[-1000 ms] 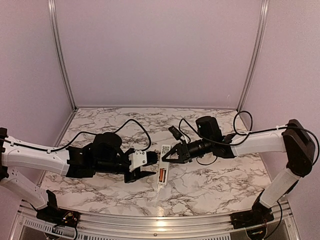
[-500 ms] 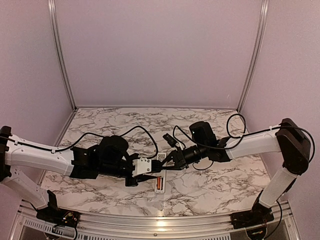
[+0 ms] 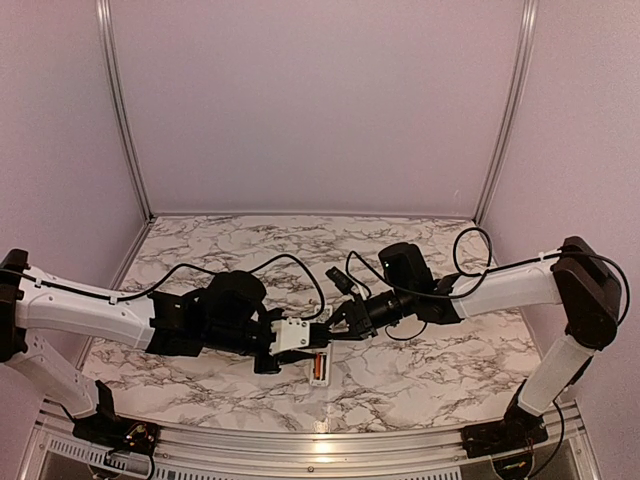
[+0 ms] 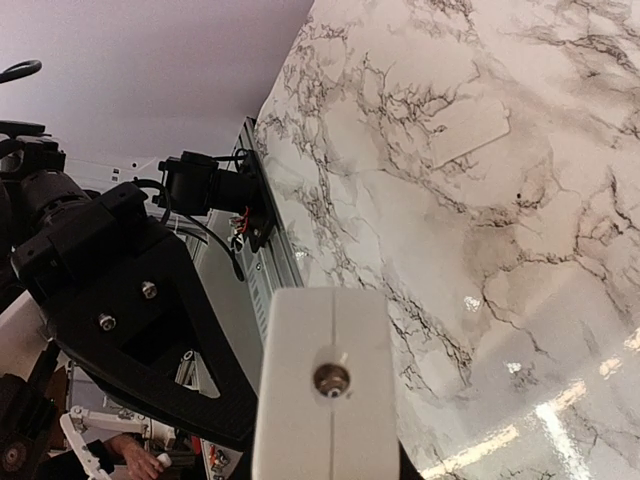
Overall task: Load the batteries into the remote control
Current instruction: Load the battery into the battery compartment.
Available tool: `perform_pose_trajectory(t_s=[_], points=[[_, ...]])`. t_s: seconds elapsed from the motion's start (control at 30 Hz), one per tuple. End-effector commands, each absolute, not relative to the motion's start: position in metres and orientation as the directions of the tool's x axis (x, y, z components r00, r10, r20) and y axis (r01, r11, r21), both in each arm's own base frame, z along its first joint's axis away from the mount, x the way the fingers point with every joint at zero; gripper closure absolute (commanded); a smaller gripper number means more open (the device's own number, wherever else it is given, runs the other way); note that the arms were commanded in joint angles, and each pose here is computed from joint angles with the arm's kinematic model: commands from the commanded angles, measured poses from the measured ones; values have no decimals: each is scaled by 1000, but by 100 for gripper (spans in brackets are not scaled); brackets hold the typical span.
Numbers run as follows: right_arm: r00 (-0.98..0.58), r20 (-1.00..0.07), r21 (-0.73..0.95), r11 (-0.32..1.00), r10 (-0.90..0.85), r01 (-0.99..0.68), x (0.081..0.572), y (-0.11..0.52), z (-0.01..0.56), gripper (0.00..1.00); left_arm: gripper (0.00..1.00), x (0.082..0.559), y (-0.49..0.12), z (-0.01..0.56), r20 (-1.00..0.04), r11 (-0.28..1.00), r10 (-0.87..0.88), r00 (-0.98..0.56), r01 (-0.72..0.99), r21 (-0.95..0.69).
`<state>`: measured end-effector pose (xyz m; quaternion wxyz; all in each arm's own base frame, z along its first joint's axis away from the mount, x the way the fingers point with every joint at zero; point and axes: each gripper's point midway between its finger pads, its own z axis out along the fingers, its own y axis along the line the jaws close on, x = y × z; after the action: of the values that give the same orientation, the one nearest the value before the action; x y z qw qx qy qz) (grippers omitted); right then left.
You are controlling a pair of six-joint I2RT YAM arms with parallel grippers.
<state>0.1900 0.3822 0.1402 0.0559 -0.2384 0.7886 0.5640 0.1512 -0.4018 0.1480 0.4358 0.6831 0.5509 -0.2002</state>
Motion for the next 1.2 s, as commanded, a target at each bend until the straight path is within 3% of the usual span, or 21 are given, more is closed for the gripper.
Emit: perform_pose_trajectory(t_s=[0.0,0.37,0.77,1.07,1.17], points=[[-863,-393,858,212,-316,-468,192,392,154,100,77,147,-408,144,-742,-48,588,322,929,366],[-859,-398,854,211,-322,-475,191,391,154,100,82,147,-411,137,-725,-59,608,323,929,365],[-853,-411,852,196,-322,-485,190,391,162,100,87,151,-394,112,-636,-75,711,300,931,356],[-852,-410,851,200,-325,-486,191,392,162,100,87,150,-401,108,-613,-90,726,312,927,365],[-854,-405,850,210,-327,-484,191,391,159,100,83,153,-400,111,-619,-69,723,307,923,377]])
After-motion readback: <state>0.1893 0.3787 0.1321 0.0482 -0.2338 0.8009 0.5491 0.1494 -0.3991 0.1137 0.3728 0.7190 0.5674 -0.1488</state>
